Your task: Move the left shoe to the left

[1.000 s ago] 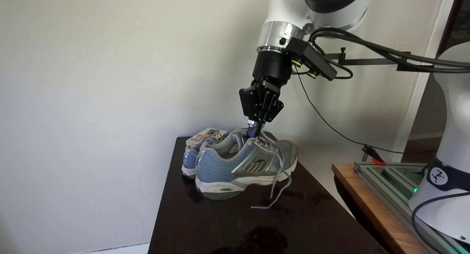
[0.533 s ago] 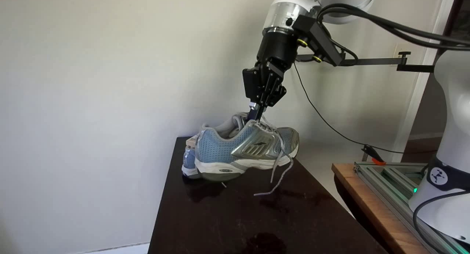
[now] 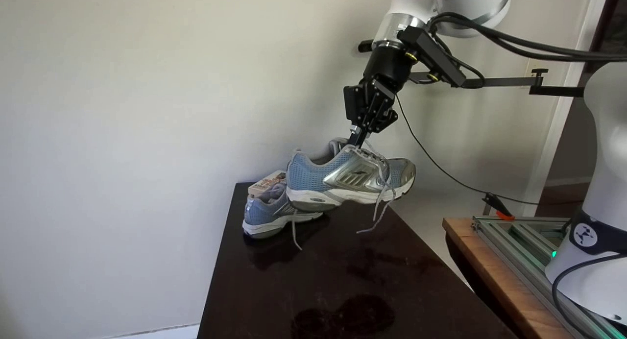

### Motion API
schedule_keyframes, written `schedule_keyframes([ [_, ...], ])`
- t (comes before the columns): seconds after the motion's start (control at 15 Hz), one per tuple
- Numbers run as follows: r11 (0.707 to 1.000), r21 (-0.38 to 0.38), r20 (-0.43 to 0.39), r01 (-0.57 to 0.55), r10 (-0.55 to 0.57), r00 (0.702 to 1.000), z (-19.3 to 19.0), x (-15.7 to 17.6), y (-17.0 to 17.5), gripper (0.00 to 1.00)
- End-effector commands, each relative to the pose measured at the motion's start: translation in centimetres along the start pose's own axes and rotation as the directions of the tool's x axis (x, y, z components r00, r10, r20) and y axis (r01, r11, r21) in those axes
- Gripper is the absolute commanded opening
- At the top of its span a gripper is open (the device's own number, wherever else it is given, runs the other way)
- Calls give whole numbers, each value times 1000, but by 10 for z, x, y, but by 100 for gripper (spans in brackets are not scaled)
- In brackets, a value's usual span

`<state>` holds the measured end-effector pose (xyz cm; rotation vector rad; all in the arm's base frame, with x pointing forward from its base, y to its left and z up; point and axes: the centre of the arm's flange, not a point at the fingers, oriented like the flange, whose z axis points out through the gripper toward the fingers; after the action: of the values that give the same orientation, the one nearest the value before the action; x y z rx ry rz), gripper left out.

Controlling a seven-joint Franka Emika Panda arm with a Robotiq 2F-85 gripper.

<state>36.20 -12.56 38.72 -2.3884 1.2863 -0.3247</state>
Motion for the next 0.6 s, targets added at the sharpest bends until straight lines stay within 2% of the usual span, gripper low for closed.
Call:
schedule_keyframes([
  [0.0, 992, 87, -43, -88, 92, 995, -22, 0, 20, 1],
  [0.13, 986, 114, -49, -122, 128, 991, -23, 6, 20, 1],
  [0.27, 983, 145, -26, -110, 115, 993, -13, 6, 11, 1],
  [0.53, 988, 155, 16, -14, 12, 1000, 20, -13, -24, 1],
])
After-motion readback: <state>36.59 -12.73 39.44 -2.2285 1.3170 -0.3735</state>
